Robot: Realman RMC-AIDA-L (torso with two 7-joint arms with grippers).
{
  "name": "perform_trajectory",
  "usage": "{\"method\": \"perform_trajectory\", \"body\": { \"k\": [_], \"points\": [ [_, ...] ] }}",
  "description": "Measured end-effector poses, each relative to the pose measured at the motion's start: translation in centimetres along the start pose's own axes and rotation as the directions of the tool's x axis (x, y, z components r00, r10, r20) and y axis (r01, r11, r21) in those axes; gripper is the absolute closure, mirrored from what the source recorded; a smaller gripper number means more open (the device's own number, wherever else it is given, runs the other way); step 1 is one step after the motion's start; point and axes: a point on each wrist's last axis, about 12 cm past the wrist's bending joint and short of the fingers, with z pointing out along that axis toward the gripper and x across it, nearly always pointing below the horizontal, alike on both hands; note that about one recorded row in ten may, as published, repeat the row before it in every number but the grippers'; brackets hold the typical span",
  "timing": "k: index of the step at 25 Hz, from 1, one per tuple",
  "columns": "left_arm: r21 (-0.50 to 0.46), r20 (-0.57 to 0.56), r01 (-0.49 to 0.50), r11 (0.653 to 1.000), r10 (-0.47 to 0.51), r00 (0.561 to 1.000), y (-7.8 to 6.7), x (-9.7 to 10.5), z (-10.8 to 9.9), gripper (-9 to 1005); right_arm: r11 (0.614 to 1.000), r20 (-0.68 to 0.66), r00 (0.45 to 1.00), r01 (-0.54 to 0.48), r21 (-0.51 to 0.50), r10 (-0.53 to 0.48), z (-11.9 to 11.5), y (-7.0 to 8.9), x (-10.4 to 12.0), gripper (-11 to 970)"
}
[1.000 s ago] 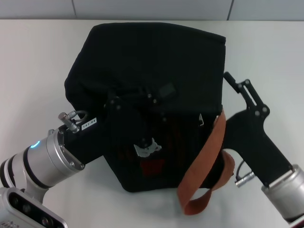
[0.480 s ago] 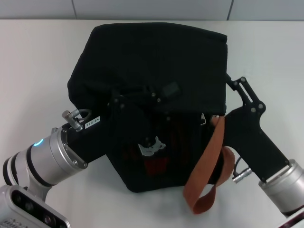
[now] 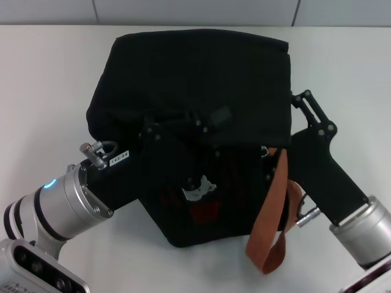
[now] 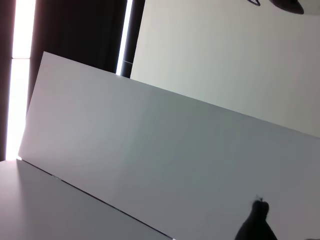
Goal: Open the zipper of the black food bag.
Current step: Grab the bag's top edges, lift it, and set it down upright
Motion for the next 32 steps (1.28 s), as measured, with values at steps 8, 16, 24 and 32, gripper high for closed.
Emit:
{"method": "perform_trajectory", "body": {
  "k": [8,16,24,32],
  "points": [
    [0.006,0.006,0.0,1.0,0.0,1.0,0.0,0.2,0.3,919,0.987,0.001,0.988,-0.153,-0.044,0.153,-0.8,-0.3,0.3,135],
    [0.005,0.006,0.004,1.0,-0.004,1.0,0.0,0.2,0.4,919,0.988,0.014,0.991,-0.131,-0.083,0.133,-0.5,-0.1,0.3,135],
    [0.0,0.01,0.006,1.0,-0.006,1.0,0.1,0.2,0.6,920,1.0,0.009,1.0,0.006,-0.01,-0.005,0.8,-0.3,0.1,135],
    [0.002,0.013,0.008,1.0,-0.008,1.0,0.0,0.1,0.6,919,0.999,-0.015,0.999,0.04,0.017,-0.04,-0.2,-0.1,0.1,138]
  ]
}}
